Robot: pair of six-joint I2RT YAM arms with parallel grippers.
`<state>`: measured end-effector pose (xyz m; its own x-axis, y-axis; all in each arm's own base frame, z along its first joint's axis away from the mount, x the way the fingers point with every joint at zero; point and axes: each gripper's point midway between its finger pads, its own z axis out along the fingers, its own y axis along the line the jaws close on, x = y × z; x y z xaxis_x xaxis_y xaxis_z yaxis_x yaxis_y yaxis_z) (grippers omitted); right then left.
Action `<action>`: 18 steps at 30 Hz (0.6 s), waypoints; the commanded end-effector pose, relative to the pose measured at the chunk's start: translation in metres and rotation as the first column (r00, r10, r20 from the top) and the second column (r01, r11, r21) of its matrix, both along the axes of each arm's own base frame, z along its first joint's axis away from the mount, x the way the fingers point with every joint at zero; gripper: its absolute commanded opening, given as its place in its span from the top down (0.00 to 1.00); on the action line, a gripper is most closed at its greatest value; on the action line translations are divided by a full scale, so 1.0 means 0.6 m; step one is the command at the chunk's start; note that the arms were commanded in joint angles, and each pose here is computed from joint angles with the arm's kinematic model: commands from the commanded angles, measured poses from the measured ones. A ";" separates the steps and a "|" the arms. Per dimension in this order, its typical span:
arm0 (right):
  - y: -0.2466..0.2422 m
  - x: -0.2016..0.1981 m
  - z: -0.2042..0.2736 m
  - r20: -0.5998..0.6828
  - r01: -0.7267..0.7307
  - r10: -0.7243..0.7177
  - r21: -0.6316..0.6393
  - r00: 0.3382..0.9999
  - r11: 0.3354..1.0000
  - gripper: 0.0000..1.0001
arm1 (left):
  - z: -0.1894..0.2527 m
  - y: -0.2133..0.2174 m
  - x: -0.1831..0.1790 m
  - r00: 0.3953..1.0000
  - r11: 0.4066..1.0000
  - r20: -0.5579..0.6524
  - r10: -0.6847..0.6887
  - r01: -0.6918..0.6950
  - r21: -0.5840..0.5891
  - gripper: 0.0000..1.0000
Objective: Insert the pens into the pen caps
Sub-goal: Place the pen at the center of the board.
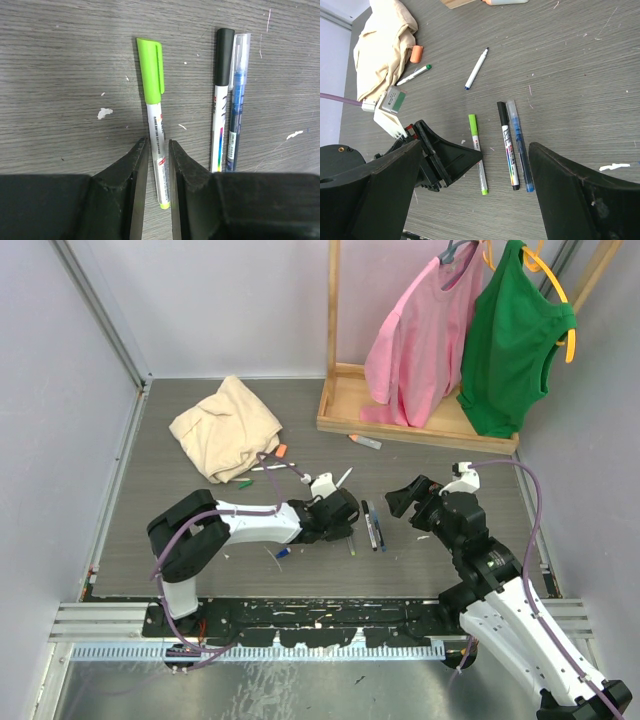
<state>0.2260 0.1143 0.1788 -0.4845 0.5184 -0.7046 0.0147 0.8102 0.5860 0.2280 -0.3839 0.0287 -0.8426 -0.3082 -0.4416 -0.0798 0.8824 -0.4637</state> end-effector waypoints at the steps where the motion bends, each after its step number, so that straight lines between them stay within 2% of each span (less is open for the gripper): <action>1: -0.002 0.008 0.021 0.038 0.025 -0.026 0.028 0.999 0.999 0.08 | 0.012 -0.001 0.009 1.000 1.000 0.014 0.019 -0.019 -0.004 0.76; 6: -0.002 0.007 0.025 0.045 0.023 -0.024 0.034 0.999 0.999 0.08 | 0.033 -0.007 0.012 0.999 1.000 0.039 -0.013 0.014 -0.016 0.74; 12: -0.001 0.008 0.031 0.051 0.020 -0.022 0.034 0.998 0.999 0.08 | 0.104 -0.003 0.027 0.991 0.998 0.124 -0.055 0.057 -0.009 0.66; 18: 0.002 0.010 0.031 0.048 0.009 -0.010 0.027 0.999 1.000 0.08 | 0.171 0.027 0.041 0.969 0.994 0.219 -0.112 0.107 0.032 0.62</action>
